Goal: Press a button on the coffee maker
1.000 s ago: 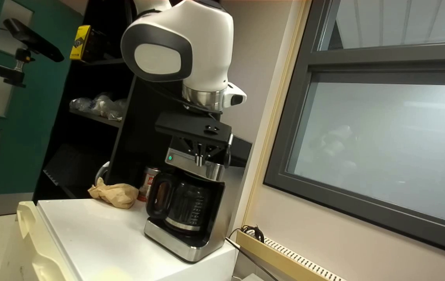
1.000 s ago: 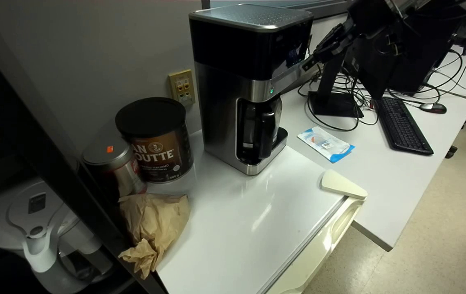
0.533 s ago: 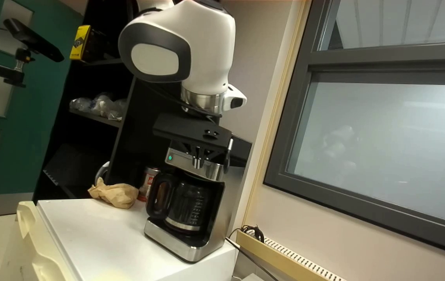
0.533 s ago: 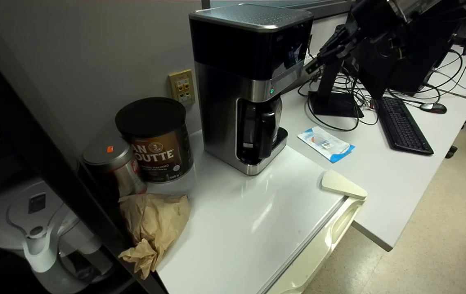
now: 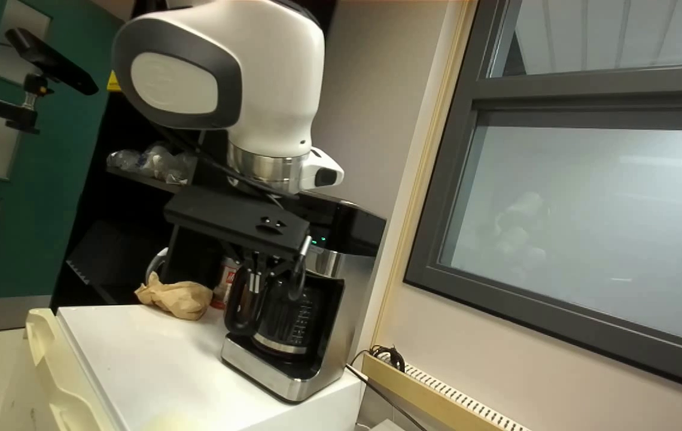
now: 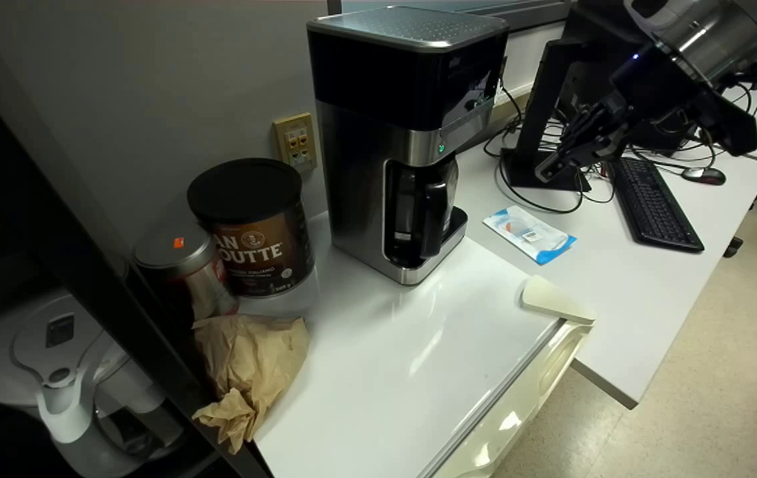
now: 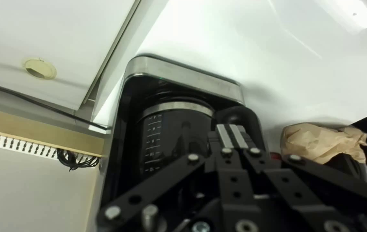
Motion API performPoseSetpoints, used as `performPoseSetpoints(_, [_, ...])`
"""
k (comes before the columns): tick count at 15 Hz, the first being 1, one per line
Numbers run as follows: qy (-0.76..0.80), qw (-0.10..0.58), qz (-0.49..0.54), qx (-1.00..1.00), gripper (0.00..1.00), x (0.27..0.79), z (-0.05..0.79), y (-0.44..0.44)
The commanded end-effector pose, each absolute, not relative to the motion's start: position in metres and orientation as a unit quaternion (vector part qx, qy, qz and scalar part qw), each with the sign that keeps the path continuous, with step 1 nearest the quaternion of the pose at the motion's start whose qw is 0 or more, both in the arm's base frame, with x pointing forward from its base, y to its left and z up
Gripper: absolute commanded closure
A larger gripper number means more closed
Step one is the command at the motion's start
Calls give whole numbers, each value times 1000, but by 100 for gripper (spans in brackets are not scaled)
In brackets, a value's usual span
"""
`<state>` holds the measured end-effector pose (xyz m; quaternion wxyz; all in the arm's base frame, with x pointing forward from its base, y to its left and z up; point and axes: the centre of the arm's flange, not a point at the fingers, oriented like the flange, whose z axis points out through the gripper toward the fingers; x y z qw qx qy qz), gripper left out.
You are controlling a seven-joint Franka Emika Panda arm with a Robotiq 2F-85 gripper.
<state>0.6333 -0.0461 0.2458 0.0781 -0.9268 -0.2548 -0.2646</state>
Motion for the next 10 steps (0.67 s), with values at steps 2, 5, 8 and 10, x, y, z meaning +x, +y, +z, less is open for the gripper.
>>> performPoseSetpoints(2, [-265,47,-270,-925,100,589,247,-25])
performPoseSetpoints(5, [-268,39,-271,-924,100,575,246,-10])
performPoseSetpoints(8, [-282,37,-272,-919,100,559,246,5])
performPoseSetpoints(10, [-295,36,-270,-916,100,549,246,12])
